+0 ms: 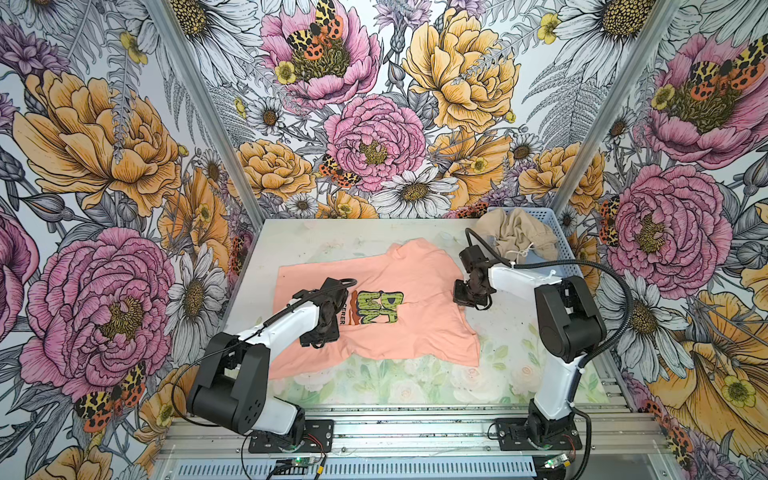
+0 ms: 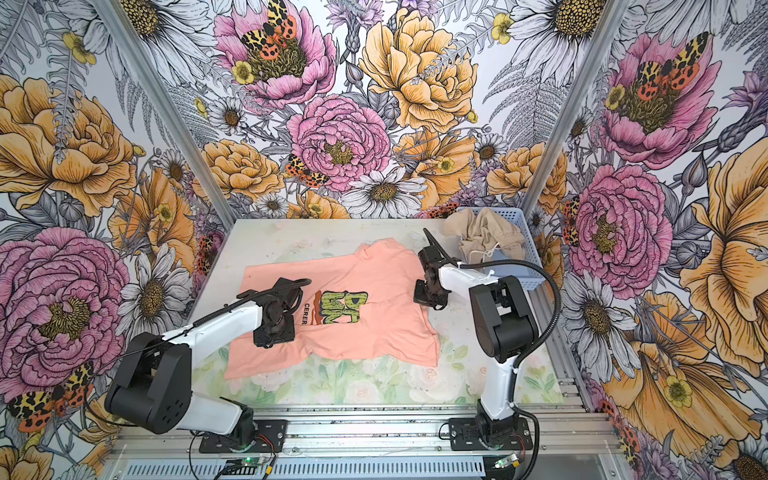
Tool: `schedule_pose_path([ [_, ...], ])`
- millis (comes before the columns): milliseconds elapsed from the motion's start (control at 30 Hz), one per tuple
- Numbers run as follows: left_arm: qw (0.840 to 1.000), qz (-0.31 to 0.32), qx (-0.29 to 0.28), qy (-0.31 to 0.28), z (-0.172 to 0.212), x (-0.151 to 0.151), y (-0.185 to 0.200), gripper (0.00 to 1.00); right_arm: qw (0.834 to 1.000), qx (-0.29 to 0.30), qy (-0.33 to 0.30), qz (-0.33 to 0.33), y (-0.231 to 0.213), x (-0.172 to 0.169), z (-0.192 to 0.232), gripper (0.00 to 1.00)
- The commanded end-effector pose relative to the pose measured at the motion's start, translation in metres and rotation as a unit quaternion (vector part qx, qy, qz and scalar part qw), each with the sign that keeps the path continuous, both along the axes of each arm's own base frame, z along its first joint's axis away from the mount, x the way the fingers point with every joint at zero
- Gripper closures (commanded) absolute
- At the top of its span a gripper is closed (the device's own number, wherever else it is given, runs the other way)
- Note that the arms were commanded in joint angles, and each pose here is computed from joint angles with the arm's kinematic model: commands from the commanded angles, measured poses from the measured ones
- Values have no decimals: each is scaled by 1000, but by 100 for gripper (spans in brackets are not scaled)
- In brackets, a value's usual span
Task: Fold and stack the mixed laundry pile
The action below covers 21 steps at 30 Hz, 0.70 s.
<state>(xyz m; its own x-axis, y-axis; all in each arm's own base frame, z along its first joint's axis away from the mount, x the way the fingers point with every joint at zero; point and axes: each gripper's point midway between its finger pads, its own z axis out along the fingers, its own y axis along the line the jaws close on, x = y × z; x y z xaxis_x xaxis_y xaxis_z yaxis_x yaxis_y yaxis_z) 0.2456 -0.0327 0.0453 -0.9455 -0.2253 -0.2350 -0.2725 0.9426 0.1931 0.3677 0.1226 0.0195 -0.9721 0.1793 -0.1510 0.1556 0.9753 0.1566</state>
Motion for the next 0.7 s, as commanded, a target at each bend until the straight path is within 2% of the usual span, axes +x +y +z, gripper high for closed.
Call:
schedule_pose_path([
  [0, 1000, -1, -13, -9, 2, 2, -2, 46, 991, -108, 76, 11, -50, -36, -18, 92],
  [233, 999, -10, -35, -21, 11, 5, -14, 42, 983, -155, 99, 23, -79, -41, -24, 93],
  [500, 998, -24, -51, -18, 11, 6, -34, 37, 972, -205, 112, 19, -121, -50, -10, 93],
  [600, 998, -26, -56, -31, 18, 16, -39, 35, 974, -195, 108, 25, -120, -46, -2, 90],
  [667, 997, -29, -60, -49, 30, 29, -42, 32, 983, -165, 83, 24, -108, -35, 13, 85],
])
